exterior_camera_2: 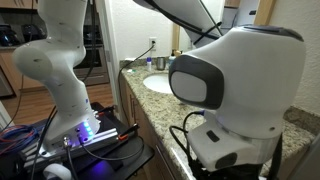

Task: Move the blue object closer to the sink

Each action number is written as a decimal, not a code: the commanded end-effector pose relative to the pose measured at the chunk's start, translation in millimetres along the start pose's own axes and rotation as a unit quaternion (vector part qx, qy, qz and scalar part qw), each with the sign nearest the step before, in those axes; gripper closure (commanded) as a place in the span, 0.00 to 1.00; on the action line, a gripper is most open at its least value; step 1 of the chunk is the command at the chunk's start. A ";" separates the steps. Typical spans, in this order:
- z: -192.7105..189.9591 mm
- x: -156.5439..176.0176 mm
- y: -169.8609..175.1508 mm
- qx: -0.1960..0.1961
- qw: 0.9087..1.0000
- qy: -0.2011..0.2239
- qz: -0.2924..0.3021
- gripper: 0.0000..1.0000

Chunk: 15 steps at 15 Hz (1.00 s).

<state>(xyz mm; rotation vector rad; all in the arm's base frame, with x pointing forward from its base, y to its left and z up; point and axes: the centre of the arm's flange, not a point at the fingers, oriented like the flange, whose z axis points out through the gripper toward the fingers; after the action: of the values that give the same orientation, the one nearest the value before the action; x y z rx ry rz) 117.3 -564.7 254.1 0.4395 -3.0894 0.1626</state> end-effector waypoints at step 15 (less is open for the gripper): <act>24.4 -23.7 7.9 -0.030 0.999 -0.008 -0.041 0.48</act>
<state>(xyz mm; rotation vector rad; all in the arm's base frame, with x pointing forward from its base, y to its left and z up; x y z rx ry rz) 139.4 -548.2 229.9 0.5278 -3.0777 0.0576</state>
